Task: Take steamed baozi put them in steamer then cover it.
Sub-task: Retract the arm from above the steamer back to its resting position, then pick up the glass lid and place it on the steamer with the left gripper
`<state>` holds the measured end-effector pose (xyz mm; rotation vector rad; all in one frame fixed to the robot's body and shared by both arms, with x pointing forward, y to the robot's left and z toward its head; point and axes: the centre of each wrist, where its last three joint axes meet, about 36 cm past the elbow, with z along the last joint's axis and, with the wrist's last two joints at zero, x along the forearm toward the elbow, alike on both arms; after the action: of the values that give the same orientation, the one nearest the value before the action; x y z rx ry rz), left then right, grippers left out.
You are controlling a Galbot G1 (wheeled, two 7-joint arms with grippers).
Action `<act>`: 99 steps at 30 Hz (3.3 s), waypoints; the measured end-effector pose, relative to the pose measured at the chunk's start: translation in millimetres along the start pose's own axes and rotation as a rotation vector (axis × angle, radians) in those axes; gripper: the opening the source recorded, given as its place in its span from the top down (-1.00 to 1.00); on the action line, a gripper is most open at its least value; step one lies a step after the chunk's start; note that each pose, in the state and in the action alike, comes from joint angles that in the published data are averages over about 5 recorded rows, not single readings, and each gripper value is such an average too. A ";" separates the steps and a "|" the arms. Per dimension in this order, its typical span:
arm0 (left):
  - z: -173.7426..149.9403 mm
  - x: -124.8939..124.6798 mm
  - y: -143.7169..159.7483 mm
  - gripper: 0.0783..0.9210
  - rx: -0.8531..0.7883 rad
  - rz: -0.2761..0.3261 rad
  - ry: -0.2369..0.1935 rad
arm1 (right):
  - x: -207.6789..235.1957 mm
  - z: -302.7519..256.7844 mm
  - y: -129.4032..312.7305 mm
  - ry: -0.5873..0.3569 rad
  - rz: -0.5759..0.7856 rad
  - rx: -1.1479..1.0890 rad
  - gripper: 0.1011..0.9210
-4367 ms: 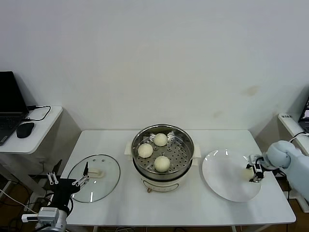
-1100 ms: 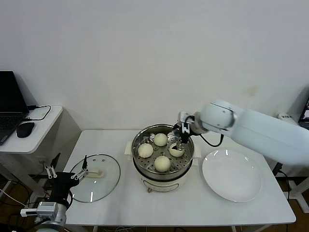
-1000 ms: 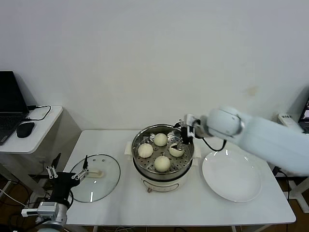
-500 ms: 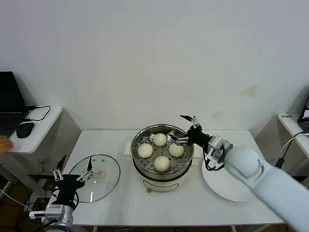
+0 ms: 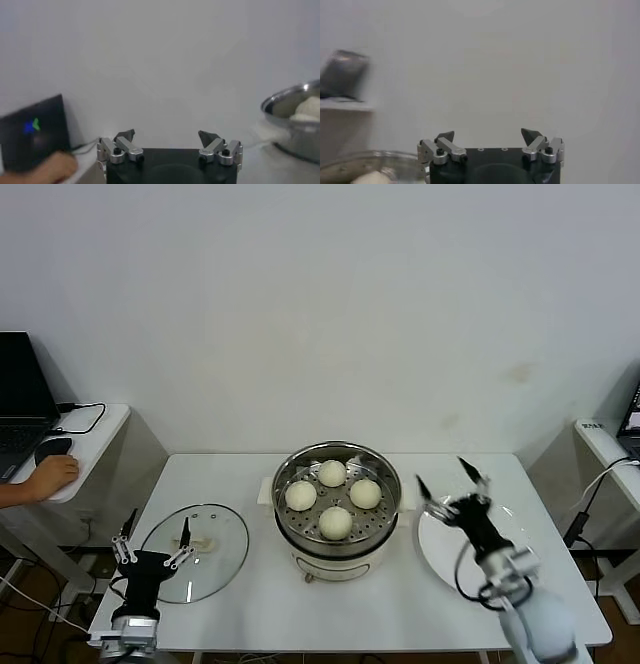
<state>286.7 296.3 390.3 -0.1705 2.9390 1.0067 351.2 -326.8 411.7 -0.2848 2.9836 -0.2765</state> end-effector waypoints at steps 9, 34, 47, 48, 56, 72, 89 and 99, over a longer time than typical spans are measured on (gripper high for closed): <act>50.4 1.3 6.0 -0.77 -0.531 0.097 -0.069 | 56.2 22.8 -29.1 0.078 0.249 0.021 -0.76; 138.6 -48.5 14.0 -0.77 -1.081 0.308 -0.136 | 132.4 37.8 -53.8 0.190 0.509 0.077 -0.76; 148.2 -92.4 0.0 -0.77 -1.099 0.311 -0.155 | 146.4 41.0 -51.2 0.215 0.527 0.109 -0.76; 149.1 -95.2 -1.1 -0.77 -1.098 0.311 -0.155 | 146.9 41.5 -50.9 0.216 0.527 0.112 -0.76; 155.1 -111.5 -3.2 -0.72 -1.089 0.303 -0.151 | 149.3 46.0 -48.6 0.227 0.524 0.127 -0.76; 166.9 -121.3 -5.8 0.33 -1.056 0.306 -0.134 | 149.2 50.7 -41.4 0.234 0.504 0.140 -0.76; 150.2 -108.0 13.8 0.86 -0.968 0.185 -0.120 | 151.0 48.1 -36.4 0.226 0.448 0.203 -0.76; 89.2 -83.7 39.2 0.86 -0.898 0.077 -0.052 | 149.1 46.4 -28.0 0.215 0.392 0.242 -0.76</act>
<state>364.7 389.6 349.1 -0.0398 2.2316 2.2062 217.8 -391.3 355.1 0.3731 3.0771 -0.6466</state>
